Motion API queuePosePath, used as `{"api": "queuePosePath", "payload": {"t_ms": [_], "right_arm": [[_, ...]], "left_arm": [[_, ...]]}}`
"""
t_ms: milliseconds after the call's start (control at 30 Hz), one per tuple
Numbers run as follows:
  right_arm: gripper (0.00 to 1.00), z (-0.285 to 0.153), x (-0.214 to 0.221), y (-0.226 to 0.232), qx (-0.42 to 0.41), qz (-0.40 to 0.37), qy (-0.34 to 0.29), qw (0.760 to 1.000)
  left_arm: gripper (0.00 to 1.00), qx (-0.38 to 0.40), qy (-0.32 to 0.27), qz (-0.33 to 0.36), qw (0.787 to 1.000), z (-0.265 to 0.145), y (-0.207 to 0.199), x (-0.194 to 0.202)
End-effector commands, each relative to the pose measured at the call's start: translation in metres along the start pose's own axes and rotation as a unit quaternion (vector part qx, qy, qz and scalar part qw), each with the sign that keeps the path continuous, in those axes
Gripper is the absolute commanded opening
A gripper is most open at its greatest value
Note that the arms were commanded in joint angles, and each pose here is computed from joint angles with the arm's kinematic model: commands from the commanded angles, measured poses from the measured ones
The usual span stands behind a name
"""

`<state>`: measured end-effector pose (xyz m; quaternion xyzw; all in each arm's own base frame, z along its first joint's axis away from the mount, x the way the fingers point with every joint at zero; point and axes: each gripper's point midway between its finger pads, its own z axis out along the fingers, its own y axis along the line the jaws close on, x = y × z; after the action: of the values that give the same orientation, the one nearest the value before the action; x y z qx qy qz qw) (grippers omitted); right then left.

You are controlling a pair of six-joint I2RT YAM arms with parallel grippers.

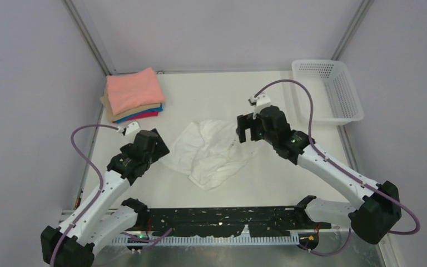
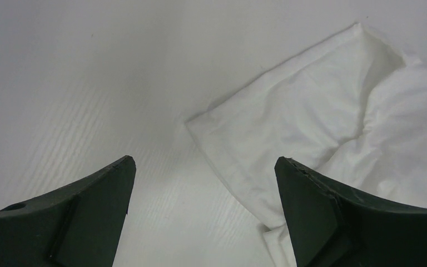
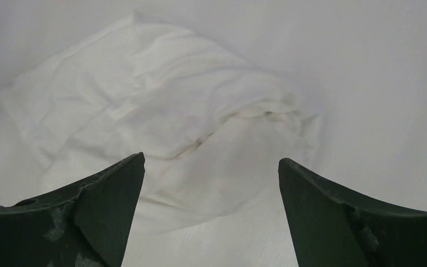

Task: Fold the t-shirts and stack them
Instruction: Move the tshirt to the center of the board, then flatten out the tshirt

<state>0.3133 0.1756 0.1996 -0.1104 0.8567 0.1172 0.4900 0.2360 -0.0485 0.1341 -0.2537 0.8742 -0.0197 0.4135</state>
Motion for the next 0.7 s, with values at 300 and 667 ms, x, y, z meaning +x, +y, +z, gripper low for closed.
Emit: {"api": "queuePosePath", "payload": {"t_ms": [300, 667], "right_arm": [[0.93, 0.006, 0.103, 0.237, -0.304, -0.266, 0.11, 0.908], [0.88, 0.068, 0.133, 0.228, -0.169, -0.342, 0.162, 0.91]], "left_arm": [[0.99, 0.008, 0.062, -0.067, 0.996, 0.036, 0.011, 0.037], [0.99, -0.011, 0.065, -0.074, 0.995, 0.043, 0.021, 0.04]]}}
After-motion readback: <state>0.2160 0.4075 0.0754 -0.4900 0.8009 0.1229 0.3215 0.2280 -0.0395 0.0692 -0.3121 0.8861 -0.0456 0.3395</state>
